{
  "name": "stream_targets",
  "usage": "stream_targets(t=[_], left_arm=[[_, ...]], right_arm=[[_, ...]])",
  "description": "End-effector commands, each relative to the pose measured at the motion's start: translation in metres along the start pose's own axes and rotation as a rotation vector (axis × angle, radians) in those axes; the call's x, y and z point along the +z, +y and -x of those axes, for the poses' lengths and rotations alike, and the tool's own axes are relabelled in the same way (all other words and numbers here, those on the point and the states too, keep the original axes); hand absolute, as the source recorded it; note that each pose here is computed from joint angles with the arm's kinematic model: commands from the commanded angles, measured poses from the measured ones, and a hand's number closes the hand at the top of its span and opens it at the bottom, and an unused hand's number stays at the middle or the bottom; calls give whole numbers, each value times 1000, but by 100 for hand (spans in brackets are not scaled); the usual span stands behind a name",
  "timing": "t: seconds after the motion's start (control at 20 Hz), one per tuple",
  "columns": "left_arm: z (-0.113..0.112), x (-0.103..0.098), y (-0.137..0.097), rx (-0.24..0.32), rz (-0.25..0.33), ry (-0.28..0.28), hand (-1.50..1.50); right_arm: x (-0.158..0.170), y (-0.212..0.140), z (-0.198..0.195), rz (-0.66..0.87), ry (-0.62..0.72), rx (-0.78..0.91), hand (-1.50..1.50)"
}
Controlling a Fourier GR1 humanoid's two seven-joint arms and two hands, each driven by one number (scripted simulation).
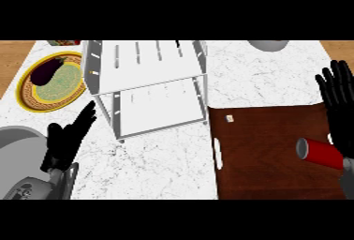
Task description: Pick the can from the tray and place it in the tiered basket
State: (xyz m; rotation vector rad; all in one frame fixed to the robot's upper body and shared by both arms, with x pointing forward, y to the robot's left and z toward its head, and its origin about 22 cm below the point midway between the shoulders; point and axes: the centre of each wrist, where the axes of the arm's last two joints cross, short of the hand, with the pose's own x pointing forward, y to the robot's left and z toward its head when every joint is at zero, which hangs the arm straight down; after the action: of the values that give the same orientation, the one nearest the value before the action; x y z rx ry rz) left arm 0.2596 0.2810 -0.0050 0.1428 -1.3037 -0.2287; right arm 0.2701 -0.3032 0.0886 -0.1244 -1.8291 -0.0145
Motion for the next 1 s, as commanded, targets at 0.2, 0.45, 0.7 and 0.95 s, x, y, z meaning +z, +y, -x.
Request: stream_targets(t=[0.2, 0.45, 0.7, 0.95], left_arm=[[-23, -4, -19, 78, 40, -172, 0], [-16, -2, -34, 134, 78, -209, 0], [-14, 2, -33, 127, 106, -247, 0], [-2, 3, -41, 137, 109, -239, 0]], right_arm=[[5, 20, 4, 37, -216, -838, -150], [15, 10, 28, 89, -281, -1281, -150], [73, -101, 72, 226, -460, -1221, -150], [131, -189, 77, 165, -334, -927, -150]])
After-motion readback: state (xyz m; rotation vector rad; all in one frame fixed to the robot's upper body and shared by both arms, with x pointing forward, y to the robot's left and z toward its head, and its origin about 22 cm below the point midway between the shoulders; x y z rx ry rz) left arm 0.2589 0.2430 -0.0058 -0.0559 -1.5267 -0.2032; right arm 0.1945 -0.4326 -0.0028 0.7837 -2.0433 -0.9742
